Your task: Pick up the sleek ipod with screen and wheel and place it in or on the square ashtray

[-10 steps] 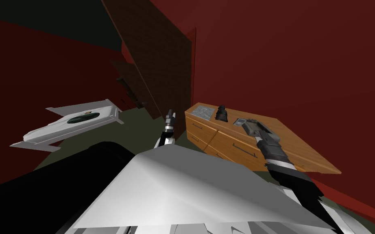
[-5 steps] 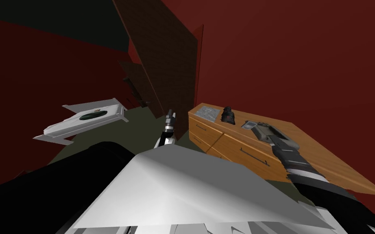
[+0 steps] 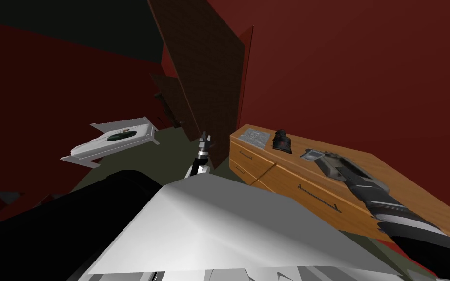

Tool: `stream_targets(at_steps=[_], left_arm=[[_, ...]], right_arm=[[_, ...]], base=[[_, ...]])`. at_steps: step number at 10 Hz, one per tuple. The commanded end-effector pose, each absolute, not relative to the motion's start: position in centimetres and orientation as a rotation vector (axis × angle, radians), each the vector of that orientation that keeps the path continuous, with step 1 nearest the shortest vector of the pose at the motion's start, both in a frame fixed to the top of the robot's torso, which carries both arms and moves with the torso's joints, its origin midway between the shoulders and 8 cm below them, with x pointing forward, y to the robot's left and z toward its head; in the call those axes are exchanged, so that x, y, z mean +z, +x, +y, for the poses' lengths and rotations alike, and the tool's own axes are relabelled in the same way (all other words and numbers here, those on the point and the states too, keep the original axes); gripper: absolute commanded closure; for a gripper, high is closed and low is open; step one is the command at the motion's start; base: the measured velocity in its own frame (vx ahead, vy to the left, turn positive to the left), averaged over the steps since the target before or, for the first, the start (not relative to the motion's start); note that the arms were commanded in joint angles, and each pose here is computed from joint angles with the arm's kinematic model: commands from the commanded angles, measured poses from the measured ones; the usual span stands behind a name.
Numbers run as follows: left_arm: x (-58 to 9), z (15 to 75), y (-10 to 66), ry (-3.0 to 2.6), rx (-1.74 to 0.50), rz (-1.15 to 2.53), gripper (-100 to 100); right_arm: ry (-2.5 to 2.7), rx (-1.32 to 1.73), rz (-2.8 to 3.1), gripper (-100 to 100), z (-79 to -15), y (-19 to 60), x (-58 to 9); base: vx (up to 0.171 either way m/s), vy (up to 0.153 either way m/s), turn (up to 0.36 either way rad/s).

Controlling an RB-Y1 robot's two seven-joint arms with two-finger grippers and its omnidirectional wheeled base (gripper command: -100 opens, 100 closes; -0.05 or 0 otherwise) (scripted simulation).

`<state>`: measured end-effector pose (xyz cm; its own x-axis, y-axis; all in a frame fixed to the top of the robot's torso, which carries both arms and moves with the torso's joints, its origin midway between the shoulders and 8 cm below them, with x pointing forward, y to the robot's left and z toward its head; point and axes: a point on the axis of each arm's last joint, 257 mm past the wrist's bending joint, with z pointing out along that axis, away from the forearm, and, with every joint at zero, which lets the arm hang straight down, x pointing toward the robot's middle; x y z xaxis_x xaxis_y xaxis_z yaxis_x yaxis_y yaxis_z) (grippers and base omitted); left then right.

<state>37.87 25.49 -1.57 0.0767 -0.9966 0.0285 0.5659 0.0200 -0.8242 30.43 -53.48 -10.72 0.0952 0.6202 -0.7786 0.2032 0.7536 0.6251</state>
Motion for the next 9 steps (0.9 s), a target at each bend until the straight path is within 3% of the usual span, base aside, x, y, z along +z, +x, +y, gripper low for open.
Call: stream_targets(at_steps=[1,9], left_arm=[[-1.6,25.5,37.9,-0.798,-1.38,0.7,0],[-1.6,25.5,37.9,-0.798,-1.38,0.7,0]], right_arm=[[0.698,0.277,1.521,-100,-55.1,29.7,-10.6],[0.64,-0.065,1.712,-100,-61.2,26.8,-10.1]], base=[[0.021,0.043,0.075],[0.033,0.034,0.11]])
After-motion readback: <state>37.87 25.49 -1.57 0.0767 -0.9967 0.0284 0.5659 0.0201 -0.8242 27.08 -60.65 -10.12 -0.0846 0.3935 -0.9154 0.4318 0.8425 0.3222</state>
